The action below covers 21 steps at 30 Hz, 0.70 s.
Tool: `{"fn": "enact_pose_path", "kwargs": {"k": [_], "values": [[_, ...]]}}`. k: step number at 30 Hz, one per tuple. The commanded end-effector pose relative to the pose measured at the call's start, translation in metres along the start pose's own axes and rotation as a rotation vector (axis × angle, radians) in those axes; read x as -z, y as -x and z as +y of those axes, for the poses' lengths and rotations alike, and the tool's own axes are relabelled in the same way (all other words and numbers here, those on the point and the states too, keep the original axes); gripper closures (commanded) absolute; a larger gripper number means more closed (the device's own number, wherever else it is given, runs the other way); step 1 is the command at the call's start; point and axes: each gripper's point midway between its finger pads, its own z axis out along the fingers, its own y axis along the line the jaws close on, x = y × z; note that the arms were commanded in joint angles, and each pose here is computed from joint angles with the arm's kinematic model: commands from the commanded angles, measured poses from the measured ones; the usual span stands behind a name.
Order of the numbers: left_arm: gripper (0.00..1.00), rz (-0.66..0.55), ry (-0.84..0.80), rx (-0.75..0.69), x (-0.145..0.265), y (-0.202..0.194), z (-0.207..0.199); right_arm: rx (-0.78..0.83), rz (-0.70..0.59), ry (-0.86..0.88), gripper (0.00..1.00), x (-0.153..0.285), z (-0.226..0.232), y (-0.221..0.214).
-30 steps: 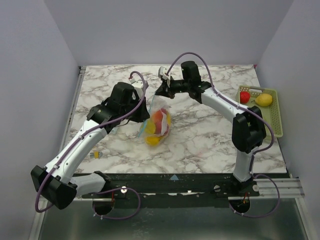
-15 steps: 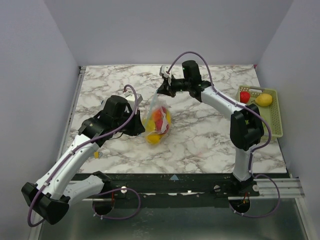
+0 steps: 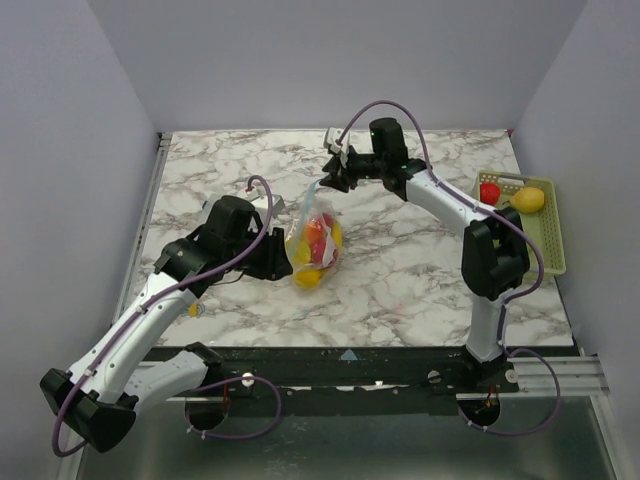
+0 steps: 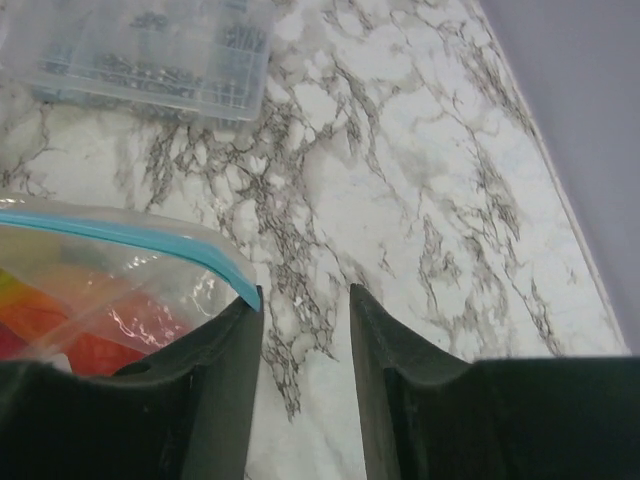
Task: Place the food in the zip-top bag and seal the zipper
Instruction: Zip the zipper food storage bag at the center of the board, then reset both arms
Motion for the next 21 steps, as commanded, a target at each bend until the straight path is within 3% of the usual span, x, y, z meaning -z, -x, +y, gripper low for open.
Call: {"fn": "enact_pose_path", "kwargs": {"k": [1,8,9,10,11,17,21], "values": [[0.57,0.015,-0.022,-0.01,0.013,-0.001,-0.009,0.016,0.046,-0.1,0.52,0.02,-0.022,0.011],[0.4,-0.041,-0.028,-0.052,0.031,0.013,-0.015,-0.031,0.075,-0.182,0.34,0.053,-0.007,0.031],[0.39,-0.05,-0.025,-0.057,0.035,0.015,-0.016,-0.043,0.071,-0.193,0.27,0.06,-0.003,0.036],[0.38,-0.064,-0.026,-0.066,0.04,0.019,-0.018,-0.07,0.065,-0.216,0.08,0.067,-0.001,0.041],[0.37,-0.075,-0.026,-0.073,0.044,0.022,-0.019,-0.108,0.054,-0.249,0.0,0.076,0.002,0.047],[0.24,-0.258,-0.013,-0.127,0.098,0.056,-0.034,-0.464,0.01,-0.654,0.0,0.152,-0.01,0.075],[0.17,-0.441,-0.016,-0.153,0.148,0.082,-0.047,-0.618,0.004,-0.726,0.0,0.194,0.019,0.088]]}}
